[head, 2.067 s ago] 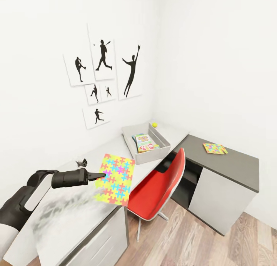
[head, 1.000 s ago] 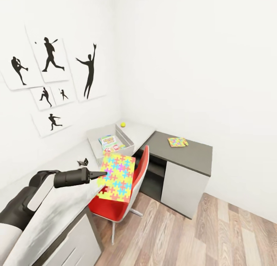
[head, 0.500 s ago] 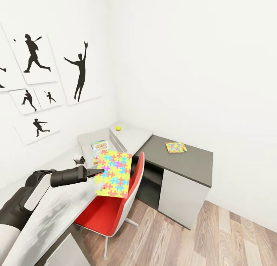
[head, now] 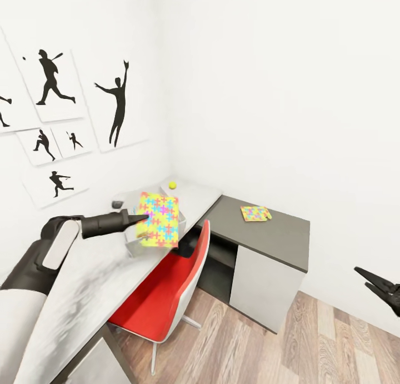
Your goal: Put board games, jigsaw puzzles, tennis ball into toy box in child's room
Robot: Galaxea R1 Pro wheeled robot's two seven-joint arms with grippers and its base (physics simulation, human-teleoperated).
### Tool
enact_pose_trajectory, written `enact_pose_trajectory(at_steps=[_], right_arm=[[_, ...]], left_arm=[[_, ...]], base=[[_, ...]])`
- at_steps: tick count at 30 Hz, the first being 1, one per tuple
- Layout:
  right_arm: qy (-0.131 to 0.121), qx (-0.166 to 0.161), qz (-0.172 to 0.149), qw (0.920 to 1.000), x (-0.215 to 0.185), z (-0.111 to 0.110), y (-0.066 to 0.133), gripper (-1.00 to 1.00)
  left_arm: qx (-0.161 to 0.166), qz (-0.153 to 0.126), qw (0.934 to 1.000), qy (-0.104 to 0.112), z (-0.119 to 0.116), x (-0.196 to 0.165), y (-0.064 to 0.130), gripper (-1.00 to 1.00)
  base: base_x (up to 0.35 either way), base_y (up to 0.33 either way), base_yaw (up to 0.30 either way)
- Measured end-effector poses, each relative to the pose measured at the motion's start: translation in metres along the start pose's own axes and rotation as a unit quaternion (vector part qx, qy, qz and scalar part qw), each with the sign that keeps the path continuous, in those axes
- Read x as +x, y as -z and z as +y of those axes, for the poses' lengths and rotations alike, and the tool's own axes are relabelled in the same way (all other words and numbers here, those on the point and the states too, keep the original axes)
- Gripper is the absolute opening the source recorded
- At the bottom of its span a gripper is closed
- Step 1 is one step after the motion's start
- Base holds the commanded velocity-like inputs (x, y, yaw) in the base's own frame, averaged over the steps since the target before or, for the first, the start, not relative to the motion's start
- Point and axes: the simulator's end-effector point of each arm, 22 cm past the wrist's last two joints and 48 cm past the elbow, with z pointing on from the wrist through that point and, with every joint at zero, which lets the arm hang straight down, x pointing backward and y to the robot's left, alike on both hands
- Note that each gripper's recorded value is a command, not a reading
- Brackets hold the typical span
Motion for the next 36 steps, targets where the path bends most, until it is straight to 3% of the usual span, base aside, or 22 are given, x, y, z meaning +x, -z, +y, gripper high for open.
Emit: enact_pose_trajectory(at_steps=[4,8,12,15,27,36], right_arm=[[0.008,0.009,0.026,0.9996,0.009,0.003,-0.016,1.00],[0.010,0.024,0.032,0.9992,0.014,-0.003,-0.020,1.00],[0.010,0.026,0.031,0.9991,0.012,-0.003,-0.020,1.00],[0.010,0.026,0.032,0.9991,0.014,-0.003,-0.021,1.00],[0.007,0.023,0.035,0.9991,0.017,-0.004,-0.022,1.00],[0.017,0.021,0.019,0.9995,0.012,-0.004,-0.022,1.00]], left_arm=[[-0.090,-0.010,0.9959,0.008,0.027,-0.023,-0.022,-1.00],[-0.128,-0.021,0.9906,0.042,0.043,-0.043,-0.035,-1.00],[-0.161,-0.055,0.9824,0.077,0.066,-0.061,-0.019,-1.00],[-0.185,-0.061,0.9769,0.089,0.079,-0.062,-0.013,-1.00],[-0.194,-0.062,0.9744,0.095,0.079,-0.051,-0.039,-1.00],[-0.195,-0.060,0.9741,0.098,0.080,-0.049,-0.041,-1.00]], base=[[0.000,0.000,0.000],[0.000,0.000,0.000],[0.000,0.000,0.106],[0.000,-0.017,0.235],[0.214,-0.137,0.218],[0.306,-0.083,0.075]])
